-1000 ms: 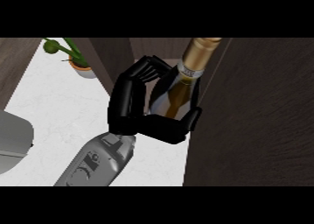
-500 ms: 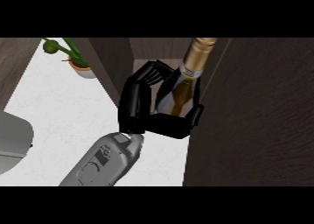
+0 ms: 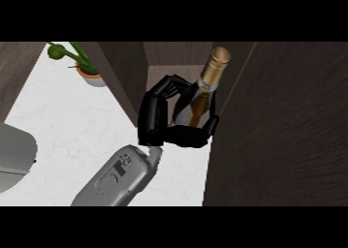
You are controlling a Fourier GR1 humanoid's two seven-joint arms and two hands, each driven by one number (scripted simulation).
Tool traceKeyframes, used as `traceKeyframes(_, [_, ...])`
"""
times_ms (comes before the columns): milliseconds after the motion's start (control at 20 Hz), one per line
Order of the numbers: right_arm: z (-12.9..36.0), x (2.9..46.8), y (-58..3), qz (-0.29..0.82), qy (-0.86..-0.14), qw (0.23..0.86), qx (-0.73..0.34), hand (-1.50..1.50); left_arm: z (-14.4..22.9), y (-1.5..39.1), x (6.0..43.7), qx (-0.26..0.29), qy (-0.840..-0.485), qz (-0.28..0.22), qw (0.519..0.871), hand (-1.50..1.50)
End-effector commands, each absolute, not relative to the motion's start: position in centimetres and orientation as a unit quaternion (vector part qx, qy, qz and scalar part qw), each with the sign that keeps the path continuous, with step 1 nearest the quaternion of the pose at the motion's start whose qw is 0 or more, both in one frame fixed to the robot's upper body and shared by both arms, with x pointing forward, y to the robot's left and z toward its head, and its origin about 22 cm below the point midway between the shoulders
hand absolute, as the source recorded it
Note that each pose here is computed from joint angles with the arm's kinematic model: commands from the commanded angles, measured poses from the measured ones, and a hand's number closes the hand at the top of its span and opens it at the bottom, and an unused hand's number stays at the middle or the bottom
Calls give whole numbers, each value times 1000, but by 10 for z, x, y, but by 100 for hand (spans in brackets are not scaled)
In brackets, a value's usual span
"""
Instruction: Pick up the wine, place it into the cabinet and close the cabinet
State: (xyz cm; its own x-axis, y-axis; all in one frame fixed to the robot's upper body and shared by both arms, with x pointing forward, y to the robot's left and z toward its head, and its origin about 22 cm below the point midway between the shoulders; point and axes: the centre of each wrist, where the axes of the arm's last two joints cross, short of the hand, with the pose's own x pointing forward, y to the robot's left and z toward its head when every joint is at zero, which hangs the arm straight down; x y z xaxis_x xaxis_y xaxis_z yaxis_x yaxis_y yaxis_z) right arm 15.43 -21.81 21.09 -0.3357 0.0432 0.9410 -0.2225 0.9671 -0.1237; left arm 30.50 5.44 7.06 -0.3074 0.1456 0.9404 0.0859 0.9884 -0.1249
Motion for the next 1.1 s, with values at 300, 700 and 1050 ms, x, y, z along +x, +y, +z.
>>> traceKeyframes(300, [223, 132, -209, 109, -820, 555, 86, -150, 53, 49, 313, -24, -818, 4, 575, 150])
traceKeyframes(700, [212, 137, -221, 115, -822, 551, 85, -150, 44, 68, 352, 0, -820, 42, 571, 150])
traceKeyframes(1050, [212, 124, -229, 111, -817, 560, 81, -150, 34, 96, 348, -9, -812, 34, 582, 150])
